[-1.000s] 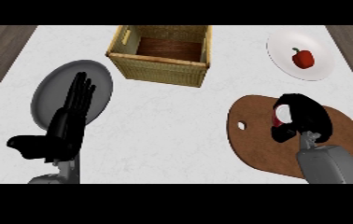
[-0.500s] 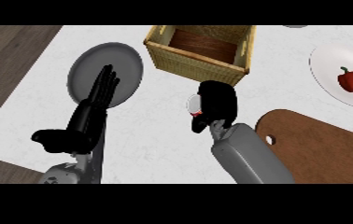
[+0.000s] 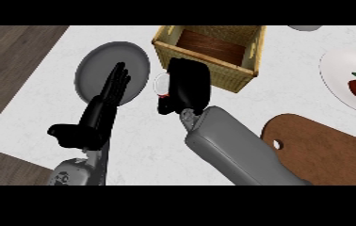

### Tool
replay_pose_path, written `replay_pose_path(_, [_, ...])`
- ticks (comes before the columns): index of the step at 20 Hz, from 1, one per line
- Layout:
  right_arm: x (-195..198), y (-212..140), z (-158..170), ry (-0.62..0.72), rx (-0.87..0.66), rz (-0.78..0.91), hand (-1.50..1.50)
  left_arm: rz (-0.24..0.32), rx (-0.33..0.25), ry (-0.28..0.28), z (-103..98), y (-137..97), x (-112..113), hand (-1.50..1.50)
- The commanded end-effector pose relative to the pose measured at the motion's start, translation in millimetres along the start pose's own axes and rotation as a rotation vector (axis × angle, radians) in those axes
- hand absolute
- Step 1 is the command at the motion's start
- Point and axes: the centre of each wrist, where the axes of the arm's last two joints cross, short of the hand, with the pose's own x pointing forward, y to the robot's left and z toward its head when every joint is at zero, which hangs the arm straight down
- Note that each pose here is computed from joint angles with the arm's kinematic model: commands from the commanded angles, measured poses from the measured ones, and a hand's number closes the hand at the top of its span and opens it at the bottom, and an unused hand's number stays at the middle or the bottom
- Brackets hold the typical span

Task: Pick the can from the cutting board and place it in the basket

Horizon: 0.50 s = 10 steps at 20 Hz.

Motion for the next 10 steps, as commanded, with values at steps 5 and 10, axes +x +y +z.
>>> replay_pose_path(5, [62, -57, 18, -0.109, -0.252, -0.282, 1.50, 0.012, 0.015, 0.025, -4, -3, -5, 0.00])
replay_pose_path(10, [88, -80, 25, -0.111, -0.277, -0.364, 1.50, -0.010, 0.024, 0.042, -6, -2, -9, 0.00])
